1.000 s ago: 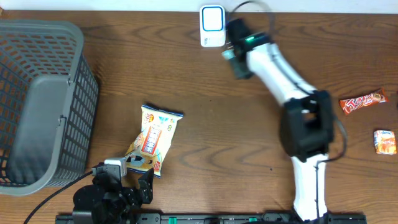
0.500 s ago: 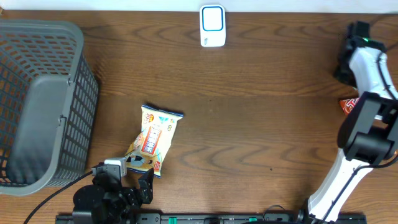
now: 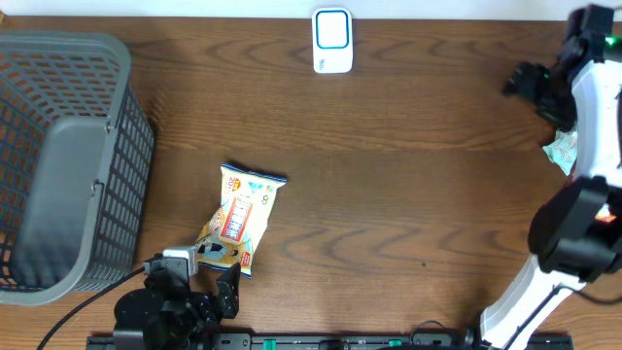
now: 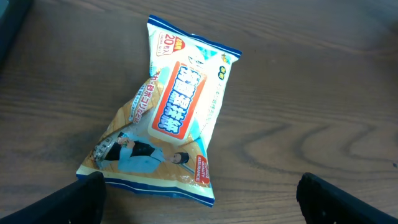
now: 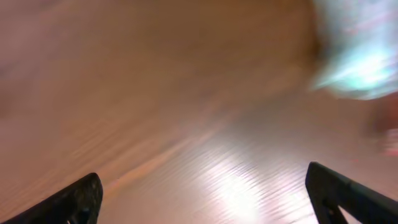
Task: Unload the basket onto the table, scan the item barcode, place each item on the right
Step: 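Carry the wipes pack to the right edge and release it, then move the right gripper to the snack bag and grasp it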
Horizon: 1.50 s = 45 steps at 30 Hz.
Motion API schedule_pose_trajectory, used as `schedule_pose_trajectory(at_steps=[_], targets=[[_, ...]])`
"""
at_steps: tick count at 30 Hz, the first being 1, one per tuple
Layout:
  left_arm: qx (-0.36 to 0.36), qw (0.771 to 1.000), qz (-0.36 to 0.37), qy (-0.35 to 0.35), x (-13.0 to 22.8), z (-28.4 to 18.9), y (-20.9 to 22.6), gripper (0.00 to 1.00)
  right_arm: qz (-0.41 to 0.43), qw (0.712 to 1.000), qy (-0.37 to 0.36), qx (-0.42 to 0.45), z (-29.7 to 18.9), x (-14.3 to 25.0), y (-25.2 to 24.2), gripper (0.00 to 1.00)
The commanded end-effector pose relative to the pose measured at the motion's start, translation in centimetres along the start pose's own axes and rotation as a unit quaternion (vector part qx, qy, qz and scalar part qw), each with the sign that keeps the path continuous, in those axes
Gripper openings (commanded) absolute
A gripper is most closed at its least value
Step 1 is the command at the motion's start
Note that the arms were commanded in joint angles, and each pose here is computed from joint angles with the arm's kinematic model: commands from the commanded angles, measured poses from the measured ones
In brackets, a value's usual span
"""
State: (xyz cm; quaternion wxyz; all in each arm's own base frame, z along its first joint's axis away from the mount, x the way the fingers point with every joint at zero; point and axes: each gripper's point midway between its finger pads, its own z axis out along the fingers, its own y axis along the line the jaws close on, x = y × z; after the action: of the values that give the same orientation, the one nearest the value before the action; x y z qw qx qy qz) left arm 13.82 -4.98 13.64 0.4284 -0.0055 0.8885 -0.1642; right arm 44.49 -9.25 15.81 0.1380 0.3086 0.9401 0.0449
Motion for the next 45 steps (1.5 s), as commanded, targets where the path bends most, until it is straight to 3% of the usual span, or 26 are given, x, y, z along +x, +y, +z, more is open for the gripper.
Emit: schedule_pose_trajectory(at_steps=[1, 4, 10, 11, 12, 13, 15, 20, 28, 35, 36, 37, 38, 42, 45], targets=[[0.007, 1.000, -0.002, -0.004, -0.2, -0.2, -0.3, 0.98, -0.008, 0.954, 0.160, -0.254, -4.3, 8.0, 12.3, 0.99], [0.007, 1.000, -0.002, -0.004, -0.2, -0.2, -0.3, 0.98, -0.044, 0.923, 0.257, -0.283, -5.2, 14.7, 16.6, 0.99], [0.007, 1.000, -0.002, -0.004, -0.2, -0.2, -0.3, 0.98, -0.153, 0.898, 0.316, -0.266, -5.0, 25.9, 22.8, 0.99], [0.007, 1.000, -0.001, -0.005, -0.2, -0.2, -0.3, 0.98, -0.185, 0.896, 0.307, -0.263, -4.8, 27.3, 23.5, 0.97], [0.007, 1.000, -0.002, -0.004, -0.2, -0.2, -0.3, 0.98, -0.223, 0.899, 0.287, -0.244, -4.3, 29.2, 24.3, 0.82], [0.007, 1.000, -0.001, -0.005, -0.2, -0.2, -0.3, 0.98, -0.229, 0.904, 0.279, -0.229, -4.1, 30.2, 24.6, 0.76], [0.007, 1.000, -0.002, -0.004, -0.2, -0.2, -0.3, 0.98, -0.204, 0.927, 0.267, -0.167, -3.6, 33.0, 24.8, 0.99], [0.007, 1.000, -0.001, -0.005, -0.2, -0.2, -0.3, 0.98, -0.117, 0.973, 0.184, -0.071, -2.1, 37.7, 25.3, 0.99], [0.007, 1.000, -0.002, -0.004, -0.2, -0.2, -0.3, 0.98, -0.149, 0.965, 0.183, -0.110, 1.5, 45.1, 29.2, 0.99], [0.007, 1.000, -0.002, -0.004, -0.2, -0.2, -0.3, 0.98, -0.138, 0.969, 0.196, -0.066, 6.1, 48.9, 28.5, 0.99], [0.007, 1.000, -0.002, -0.004, -0.2, -0.2, -0.3, 0.98, -0.137, 0.969, 0.197, -0.059, 6.7, 48.9, 28.3, 0.96], [0.007, 1.000, -0.002, -0.004, -0.2, -0.2, -0.3, 0.98, -0.133, 0.970, 0.199, -0.041, 7.7, 48.6, 27.6, 0.48], [0.007, 1.000, -0.001, -0.005, -0.2, -0.2, -0.3, 0.98, -0.130, 0.971, 0.198, -0.031, 8.1, 48.3, 27.2, 0.30], [0.007, 1.000, -0.001, -0.005, -0.2, -0.2, -0.3, 0.98, -0.131, 0.978, 0.161, -0.014, 9.1, 45.7, 26.6, 0.01], [0.007, 1.000, -0.002, -0.004, -0.2, -0.2, -0.3, 0.98, -0.160, 0.974, 0.156, -0.020, 9.3, 44.7, 26.7, 0.01]])
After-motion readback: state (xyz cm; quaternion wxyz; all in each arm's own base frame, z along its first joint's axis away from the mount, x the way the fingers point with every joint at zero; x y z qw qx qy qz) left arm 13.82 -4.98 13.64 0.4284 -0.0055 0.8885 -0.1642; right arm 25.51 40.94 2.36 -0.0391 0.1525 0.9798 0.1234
